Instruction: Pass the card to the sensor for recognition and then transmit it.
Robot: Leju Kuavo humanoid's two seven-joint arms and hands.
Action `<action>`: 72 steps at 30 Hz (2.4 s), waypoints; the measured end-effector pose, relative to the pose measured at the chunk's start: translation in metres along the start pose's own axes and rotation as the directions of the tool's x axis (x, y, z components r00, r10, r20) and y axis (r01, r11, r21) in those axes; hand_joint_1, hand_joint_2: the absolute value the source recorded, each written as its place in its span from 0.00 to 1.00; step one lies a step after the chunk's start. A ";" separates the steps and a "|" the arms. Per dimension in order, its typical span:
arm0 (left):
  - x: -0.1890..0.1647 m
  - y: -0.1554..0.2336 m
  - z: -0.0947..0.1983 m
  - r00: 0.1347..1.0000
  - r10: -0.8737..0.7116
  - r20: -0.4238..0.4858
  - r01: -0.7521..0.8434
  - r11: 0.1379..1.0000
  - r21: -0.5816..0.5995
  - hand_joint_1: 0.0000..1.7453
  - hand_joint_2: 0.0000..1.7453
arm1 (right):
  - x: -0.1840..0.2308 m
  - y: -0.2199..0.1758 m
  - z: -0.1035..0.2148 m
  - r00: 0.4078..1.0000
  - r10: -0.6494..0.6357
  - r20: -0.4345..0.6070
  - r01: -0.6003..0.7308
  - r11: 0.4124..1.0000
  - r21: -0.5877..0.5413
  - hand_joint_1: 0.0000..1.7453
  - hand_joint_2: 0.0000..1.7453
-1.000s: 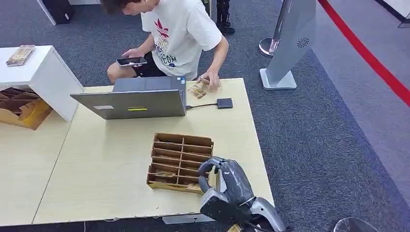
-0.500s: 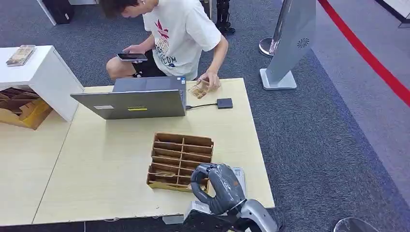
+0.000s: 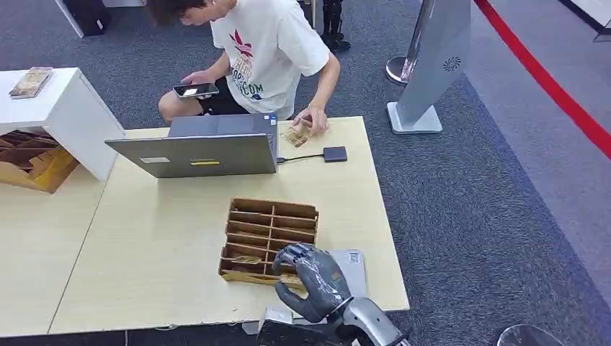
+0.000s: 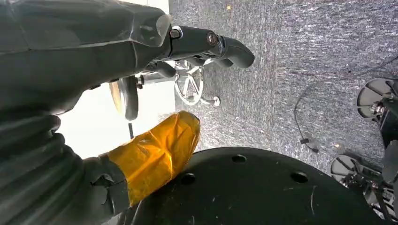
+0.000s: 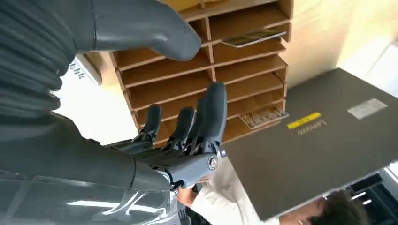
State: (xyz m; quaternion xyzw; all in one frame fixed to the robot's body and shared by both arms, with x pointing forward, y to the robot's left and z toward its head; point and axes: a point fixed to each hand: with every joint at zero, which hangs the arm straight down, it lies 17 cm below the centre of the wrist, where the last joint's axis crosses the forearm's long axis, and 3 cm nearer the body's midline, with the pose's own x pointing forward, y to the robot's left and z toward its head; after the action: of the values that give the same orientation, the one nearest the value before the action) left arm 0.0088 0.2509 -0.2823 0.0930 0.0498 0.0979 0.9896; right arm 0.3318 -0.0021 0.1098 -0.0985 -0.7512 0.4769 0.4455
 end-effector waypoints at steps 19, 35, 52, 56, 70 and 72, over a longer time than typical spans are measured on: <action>-0.001 0.000 0.000 1.000 -0.005 -0.006 0.005 1.000 0.000 0.00 1.00 | -0.029 0.018 0.005 0.995 0.075 -0.073 -0.072 0.997 0.036 0.62 1.00; -0.001 0.000 0.000 1.000 -0.005 -0.007 0.005 1.000 -0.001 0.00 1.00 | -0.042 0.023 0.009 0.990 0.089 -0.108 -0.084 0.995 0.053 0.44 1.00; -0.002 0.000 0.000 1.000 -0.005 -0.009 0.004 1.000 -0.002 0.00 1.00 | -0.058 0.031 0.014 0.982 0.108 -0.152 -0.098 0.992 0.077 0.52 1.00; -0.002 -0.001 0.000 1.000 -0.004 -0.010 0.004 1.000 -0.004 0.00 1.00 | -0.061 0.033 0.016 0.981 0.109 -0.159 -0.097 0.992 0.081 0.55 1.00; -0.002 -0.002 0.000 1.000 0.004 -0.013 -0.004 1.000 -0.008 0.00 1.00 | -0.066 0.033 0.016 0.978 0.110 -0.176 -0.097 0.992 0.083 1.00 1.00; -0.002 -0.002 0.000 1.000 0.008 -0.014 -0.008 1.000 -0.009 0.00 1.00 | -0.066 0.032 0.016 0.978 0.111 -0.178 -0.097 0.992 0.083 1.00 1.00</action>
State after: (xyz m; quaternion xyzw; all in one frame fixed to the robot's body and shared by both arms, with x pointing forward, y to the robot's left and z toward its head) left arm 0.0069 0.2486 -0.2822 0.0880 0.0557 0.1026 0.9893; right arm 0.3489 -0.0335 0.0431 -0.1645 -0.6829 0.5159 0.4904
